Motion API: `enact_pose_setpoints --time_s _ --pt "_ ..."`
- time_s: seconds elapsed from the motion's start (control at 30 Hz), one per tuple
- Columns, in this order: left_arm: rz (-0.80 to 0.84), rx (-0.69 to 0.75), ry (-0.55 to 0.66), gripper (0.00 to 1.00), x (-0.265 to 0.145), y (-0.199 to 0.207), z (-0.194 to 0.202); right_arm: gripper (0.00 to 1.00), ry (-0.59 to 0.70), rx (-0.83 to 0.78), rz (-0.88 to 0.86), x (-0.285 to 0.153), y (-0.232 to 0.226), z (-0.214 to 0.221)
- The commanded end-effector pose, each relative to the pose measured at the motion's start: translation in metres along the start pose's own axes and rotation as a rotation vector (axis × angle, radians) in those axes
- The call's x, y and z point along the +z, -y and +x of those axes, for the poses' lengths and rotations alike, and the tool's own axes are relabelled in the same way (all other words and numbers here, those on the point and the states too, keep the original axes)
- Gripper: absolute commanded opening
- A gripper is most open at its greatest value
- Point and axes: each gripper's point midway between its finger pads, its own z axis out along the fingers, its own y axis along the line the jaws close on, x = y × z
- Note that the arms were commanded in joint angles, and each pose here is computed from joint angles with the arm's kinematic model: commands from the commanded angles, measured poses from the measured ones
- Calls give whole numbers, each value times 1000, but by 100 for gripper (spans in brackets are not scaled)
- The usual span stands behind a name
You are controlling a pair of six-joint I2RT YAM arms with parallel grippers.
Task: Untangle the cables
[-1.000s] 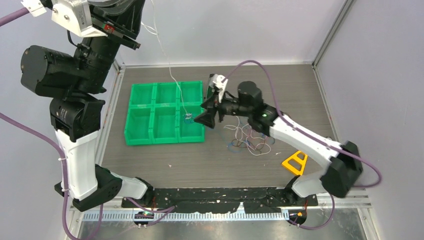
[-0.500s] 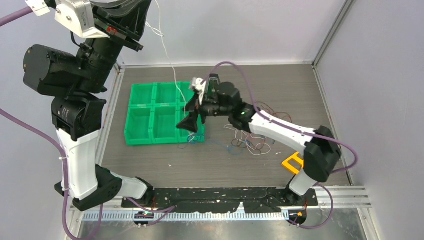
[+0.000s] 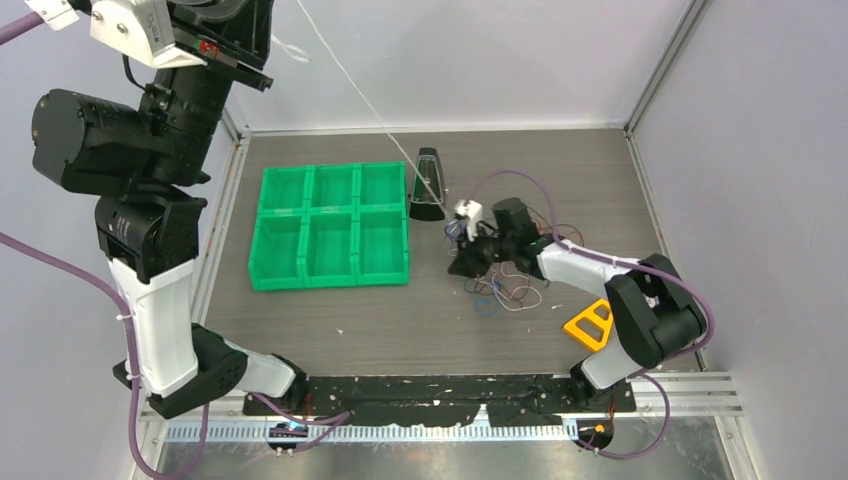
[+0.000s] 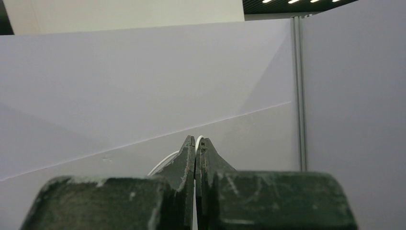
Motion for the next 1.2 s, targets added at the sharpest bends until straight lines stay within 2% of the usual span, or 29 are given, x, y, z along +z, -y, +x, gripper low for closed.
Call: enact_pose_setpoints --time_s 0.0,0.03,0.07,0.1,0.17,0.2,0.27,0.43,0.53,0.63,0.73,0.77,0.8,0.83,0.87,0.9,0.97,1.17 --pt "-147 66 196 0 -15 -32 -68 18 -97 40 21 -36 4 29" --pt "-135 68 176 0 -16 -30 -62 16 -100 47 18 -41 3 22" --pt "-109 73 129 0 -15 -25 -48 10 -80 36 3 -46 -2 11" --pt "-80 82 65 0 -15 -19 -27 8 -68 29 4 -53 -4 -2" --pt "-26 49 -88 0 -32 -6 20 6 6 -50 2 -74 -17 -39" --pt "68 19 -191 0 -43 13 56 6 31 -83 4 -81 -22 -50" --pt "187 -65 -364 0 -78 44 121 5 98 -165 21 -102 -34 -80" --pt "461 -186 -626 0 -175 109 238 5 163 -246 57 -138 -57 -104" --pt "634 -225 -706 0 -228 141 271 5 210 -252 93 -154 -62 -116" --pt "784 -187 -884 0 -288 165 327 5 293 -250 116 -169 -71 -135" --pt "876 -113 -1015 0 -335 170 378 5 366 -258 114 -181 -81 -154" --pt "879 -84 -1021 3 -338 168 387 5 377 -251 109 -183 -84 -157" --pt "888 -67 -1005 21 -337 168 388 6 391 -260 108 -186 -86 -163" --pt "897 -61 -962 51 -330 170 384 5 397 -261 103 -187 -88 -165" --pt "891 -75 -906 68 -317 172 375 5 404 -268 100 -189 -90 -169" --pt "877 -87 -856 77 -304 174 367 5 407 -273 89 -190 -93 -170" --pt "845 -96 -768 82 -277 176 352 5 408 -273 66 -190 -98 -172" --pt "820 -145 -635 78 -217 198 335 5 420 -265 26 -192 -106 -178"
